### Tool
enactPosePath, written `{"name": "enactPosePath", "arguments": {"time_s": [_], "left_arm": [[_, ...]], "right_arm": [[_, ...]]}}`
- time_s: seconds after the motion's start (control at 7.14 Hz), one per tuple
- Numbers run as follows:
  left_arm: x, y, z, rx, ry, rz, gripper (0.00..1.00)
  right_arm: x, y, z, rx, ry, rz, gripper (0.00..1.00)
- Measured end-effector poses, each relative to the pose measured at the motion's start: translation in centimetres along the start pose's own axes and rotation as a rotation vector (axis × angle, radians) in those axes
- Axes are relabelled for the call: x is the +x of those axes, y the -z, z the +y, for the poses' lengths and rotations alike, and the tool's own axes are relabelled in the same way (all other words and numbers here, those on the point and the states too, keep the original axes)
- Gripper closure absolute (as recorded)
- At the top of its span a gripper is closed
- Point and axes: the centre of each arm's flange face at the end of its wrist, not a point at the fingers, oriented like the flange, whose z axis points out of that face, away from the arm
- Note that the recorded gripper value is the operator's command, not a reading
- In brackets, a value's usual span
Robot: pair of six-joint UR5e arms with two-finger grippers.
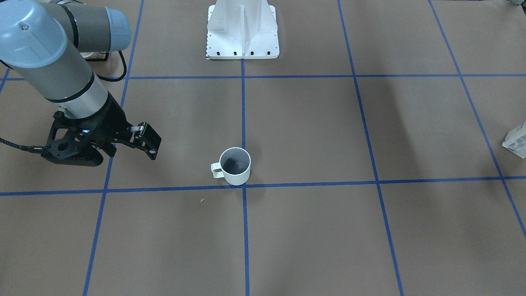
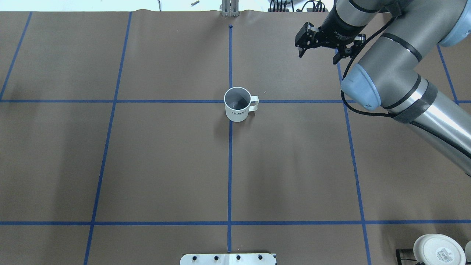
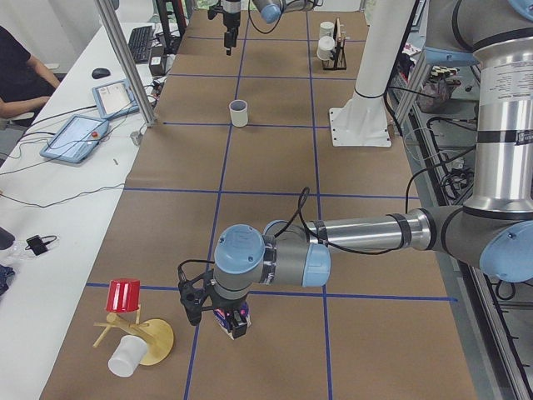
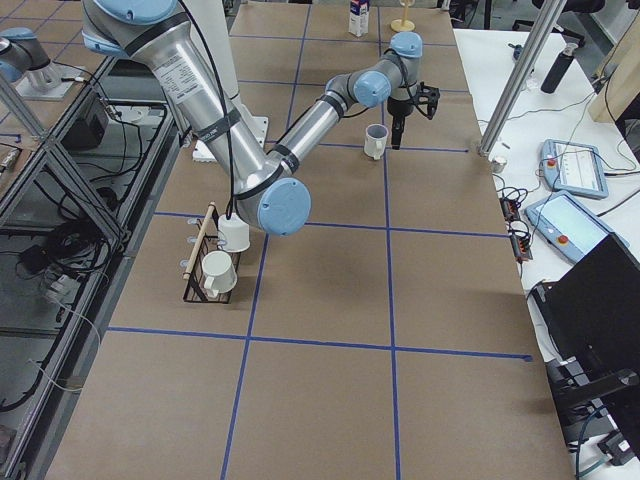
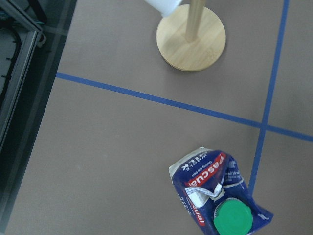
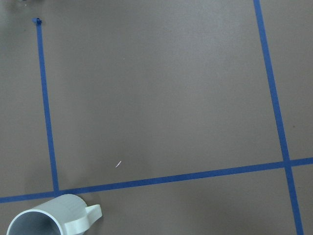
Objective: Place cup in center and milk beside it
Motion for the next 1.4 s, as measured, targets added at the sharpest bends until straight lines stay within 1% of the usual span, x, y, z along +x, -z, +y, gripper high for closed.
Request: {"name": "enactPosePath", "arguments": {"time_s": [0.28,0.56,1.12,1.4], "left_arm": [[2.8,-2.7,0.8,-0.009,0.046,0.007,0.01],[2.3,-5.4,1.0,-0.011,0.046,0.012,0.01],[2.5,-6.6,1.3,-0.022,0.041,0.009,0.01],[2.8,-7.7,1.9,-0.043,0.029,-0.001,0.01]], "right_arm": [[0.0,0.0,0.0,0.001,-0.001,0.000,0.00],[0.1,-0.2,0.1,-0.001,-0.002,0.003,0.00],[0.4,-0.6,0.2,-0.007,-0.007,0.009,0.00],[0.4,-0.8,0.3,-0.010,-0.006,0.011,0.00]]}}
